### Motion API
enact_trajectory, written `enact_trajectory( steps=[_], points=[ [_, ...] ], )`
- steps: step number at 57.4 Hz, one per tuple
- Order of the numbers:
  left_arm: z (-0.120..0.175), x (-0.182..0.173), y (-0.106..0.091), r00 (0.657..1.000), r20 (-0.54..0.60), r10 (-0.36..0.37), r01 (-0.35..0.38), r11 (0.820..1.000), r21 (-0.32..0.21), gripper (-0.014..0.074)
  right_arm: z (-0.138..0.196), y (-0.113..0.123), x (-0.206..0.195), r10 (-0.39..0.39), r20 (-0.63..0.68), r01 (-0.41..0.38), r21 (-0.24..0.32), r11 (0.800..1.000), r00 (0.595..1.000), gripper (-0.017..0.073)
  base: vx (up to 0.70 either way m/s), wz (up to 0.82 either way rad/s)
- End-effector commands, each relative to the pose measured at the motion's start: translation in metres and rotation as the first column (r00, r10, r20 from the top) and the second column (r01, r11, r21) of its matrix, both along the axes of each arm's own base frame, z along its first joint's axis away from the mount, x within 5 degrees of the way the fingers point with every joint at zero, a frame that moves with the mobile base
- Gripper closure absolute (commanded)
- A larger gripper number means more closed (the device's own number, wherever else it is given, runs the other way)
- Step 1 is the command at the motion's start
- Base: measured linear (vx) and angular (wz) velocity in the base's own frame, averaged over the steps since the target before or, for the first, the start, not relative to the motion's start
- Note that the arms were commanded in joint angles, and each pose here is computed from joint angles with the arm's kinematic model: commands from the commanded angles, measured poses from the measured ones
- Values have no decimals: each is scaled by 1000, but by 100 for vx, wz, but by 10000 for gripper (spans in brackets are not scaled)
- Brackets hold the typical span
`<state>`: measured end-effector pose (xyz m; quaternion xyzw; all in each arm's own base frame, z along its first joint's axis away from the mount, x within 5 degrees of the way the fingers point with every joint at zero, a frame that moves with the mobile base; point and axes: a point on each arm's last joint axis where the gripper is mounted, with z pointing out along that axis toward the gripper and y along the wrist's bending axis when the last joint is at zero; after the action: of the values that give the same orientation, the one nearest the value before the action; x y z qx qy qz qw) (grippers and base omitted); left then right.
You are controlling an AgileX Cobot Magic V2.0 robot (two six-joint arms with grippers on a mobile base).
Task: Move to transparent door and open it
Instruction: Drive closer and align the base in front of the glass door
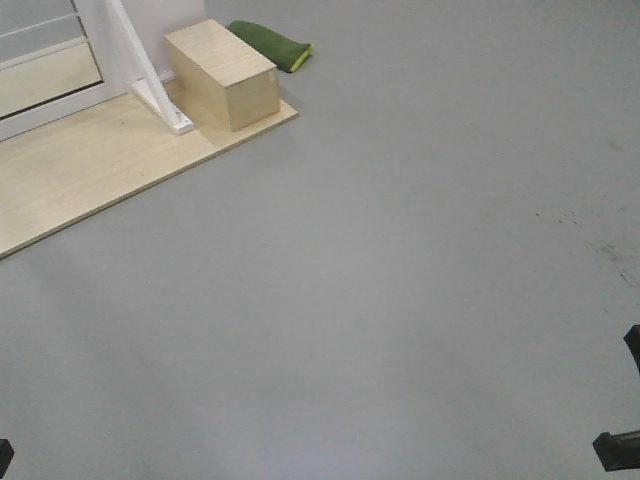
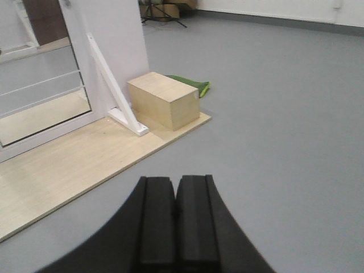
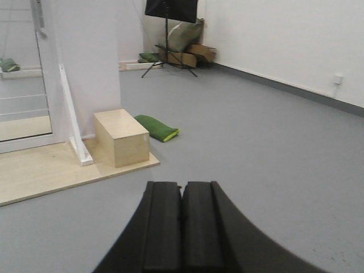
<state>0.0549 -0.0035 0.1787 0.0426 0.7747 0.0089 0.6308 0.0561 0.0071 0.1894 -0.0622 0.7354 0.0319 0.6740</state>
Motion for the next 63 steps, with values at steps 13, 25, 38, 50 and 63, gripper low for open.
enact_trajectory(
  steps=[13, 25, 38, 50, 63],
  points=[
    [5, 1, 0, 997, 81, 4, -4, 1000, -8, 599, 7, 0, 0, 1, 95, -1, -1, 1000, 995, 559, 60, 47],
    [5, 1, 0, 997, 81, 4, -4, 1000, -8, 599, 7, 0, 0, 1, 95, -1, -1, 1000, 995, 559, 60, 33],
    [5, 1, 0, 997, 81, 4, -4, 1000, -8, 599, 7, 0, 0, 1, 95, -1, -1, 1000, 995, 559, 60, 30],
    [5, 1, 0, 997, 81, 4, -4, 1000, -8, 599, 7, 0, 0, 1, 95, -1, -1, 1000, 995, 559, 60, 29],
    [5, 1, 0, 997, 81, 4, -4, 1000, -8, 599, 7, 0, 0, 1, 95, -1, -1, 1000, 995, 559, 61, 32]
  ],
)
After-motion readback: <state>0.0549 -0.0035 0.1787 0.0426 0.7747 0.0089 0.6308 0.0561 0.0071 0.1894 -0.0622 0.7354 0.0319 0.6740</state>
